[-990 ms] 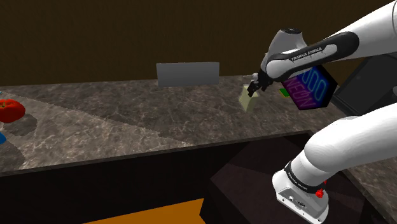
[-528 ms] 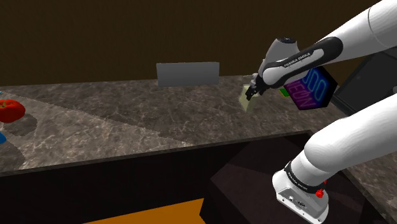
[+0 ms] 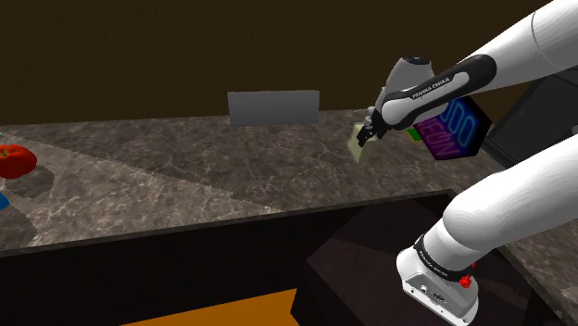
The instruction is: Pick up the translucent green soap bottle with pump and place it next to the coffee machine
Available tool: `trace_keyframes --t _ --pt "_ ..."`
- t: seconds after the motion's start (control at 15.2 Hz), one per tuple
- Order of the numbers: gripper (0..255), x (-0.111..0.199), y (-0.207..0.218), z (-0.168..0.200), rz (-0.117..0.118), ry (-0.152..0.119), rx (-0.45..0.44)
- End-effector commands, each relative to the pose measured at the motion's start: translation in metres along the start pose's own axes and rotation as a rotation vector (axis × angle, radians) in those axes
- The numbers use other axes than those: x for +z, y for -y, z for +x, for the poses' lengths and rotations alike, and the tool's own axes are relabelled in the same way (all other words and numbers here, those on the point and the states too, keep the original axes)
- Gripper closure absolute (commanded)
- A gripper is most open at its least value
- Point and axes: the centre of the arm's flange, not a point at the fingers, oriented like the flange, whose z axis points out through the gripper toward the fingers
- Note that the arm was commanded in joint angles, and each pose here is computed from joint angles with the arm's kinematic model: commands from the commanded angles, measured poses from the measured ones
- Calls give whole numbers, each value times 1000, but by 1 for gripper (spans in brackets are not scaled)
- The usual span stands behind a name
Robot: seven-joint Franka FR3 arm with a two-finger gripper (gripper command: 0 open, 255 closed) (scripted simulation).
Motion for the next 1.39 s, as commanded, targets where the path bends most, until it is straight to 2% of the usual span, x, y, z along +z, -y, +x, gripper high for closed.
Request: trace_keyframes --t 0.0,0.59,1.32 --pt "255 0 0 0 0 0 0" --pt "255 0 0 0 0 0 0" --pt "255 -57 -6 10 0 0 0"
